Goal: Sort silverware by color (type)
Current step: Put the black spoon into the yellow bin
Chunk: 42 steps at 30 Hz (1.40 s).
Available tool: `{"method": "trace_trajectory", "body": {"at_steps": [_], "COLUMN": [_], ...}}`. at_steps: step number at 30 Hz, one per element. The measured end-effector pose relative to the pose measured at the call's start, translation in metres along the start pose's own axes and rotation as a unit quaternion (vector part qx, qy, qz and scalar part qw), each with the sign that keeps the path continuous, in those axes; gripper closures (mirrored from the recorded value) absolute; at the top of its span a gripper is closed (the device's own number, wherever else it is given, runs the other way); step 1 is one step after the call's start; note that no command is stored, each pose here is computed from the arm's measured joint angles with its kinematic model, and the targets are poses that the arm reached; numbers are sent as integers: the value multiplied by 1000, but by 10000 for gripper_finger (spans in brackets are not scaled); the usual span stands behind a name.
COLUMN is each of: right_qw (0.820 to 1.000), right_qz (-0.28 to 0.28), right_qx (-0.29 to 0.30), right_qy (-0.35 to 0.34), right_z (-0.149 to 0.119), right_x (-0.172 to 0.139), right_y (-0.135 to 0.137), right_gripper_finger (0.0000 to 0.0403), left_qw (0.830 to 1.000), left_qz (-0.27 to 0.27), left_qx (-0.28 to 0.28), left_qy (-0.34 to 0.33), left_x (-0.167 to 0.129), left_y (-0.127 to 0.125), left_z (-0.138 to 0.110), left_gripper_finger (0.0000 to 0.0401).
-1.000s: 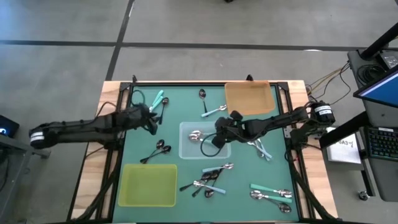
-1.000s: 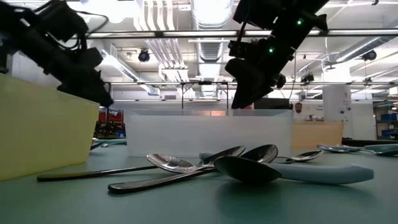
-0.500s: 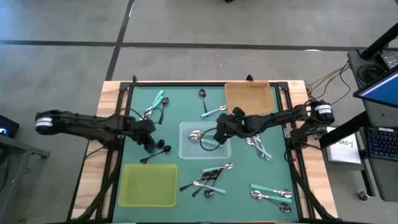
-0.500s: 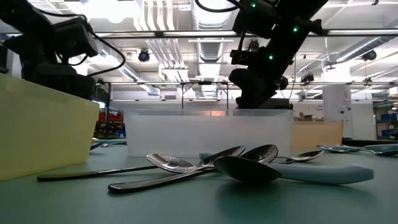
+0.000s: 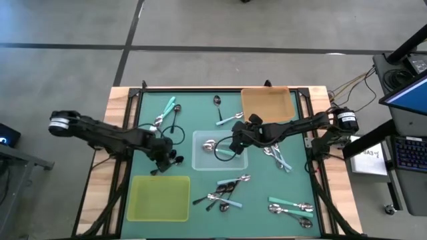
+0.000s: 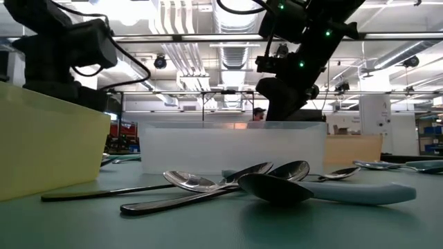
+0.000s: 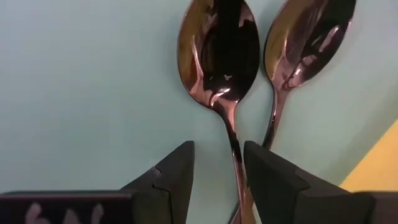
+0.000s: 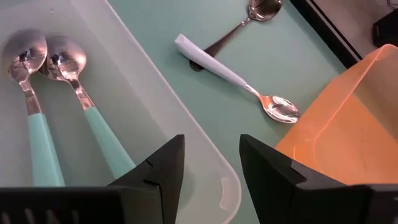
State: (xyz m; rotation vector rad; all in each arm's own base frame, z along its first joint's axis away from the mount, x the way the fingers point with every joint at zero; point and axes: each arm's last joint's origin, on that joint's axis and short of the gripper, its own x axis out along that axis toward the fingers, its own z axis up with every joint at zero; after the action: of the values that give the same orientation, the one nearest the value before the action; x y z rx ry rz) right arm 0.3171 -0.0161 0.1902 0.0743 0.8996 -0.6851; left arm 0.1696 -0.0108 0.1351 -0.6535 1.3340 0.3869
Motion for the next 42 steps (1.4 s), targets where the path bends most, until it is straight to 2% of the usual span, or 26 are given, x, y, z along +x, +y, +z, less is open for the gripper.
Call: {"method": "trace_trajectory", "body": {"at_steps": [4,9,11,18,22,26,30,35,42], "right_qw": [1000,1000,1000,1000,1000,1000,1000,1000,1000], "right_qz": [0,0,0,0,0,0,0,0,-1], "right_qx": [-3,-9,-9,-9,-9,-8,-8,-8,-6], "right_qy": [0,0,0,0,0,0,0,-1,-2], "right_z": [0,0,0,0,0,0,0,0,0], "right_x": [0,0,0,0,0,0,0,0,0], "right_y": [0,0,0,0,0,0,0,0,0], "right_gripper_finger": [257,257,257,257,257,257,257,257,257], "left_qw": [999,993,991,990,991,988,988,983,978], "left_qz": [31,117,131,140,131,141,105,50,-65], "left_qx": [3,7,13,17,13,13,25,73,165], "left_qy": [17,15,12,5,-9,-53,-108,-160,-113], "left_x": [6,7,9,13,9,-4,-29,-63,-83], "left_y": [-2,-4,-5,-6,-5,-5,-18,-41,-92], "left_z": [4,12,14,17,16,19,29,42,34], "left_gripper_finger": [273,279,292,385,395,398,399,400,400]}}
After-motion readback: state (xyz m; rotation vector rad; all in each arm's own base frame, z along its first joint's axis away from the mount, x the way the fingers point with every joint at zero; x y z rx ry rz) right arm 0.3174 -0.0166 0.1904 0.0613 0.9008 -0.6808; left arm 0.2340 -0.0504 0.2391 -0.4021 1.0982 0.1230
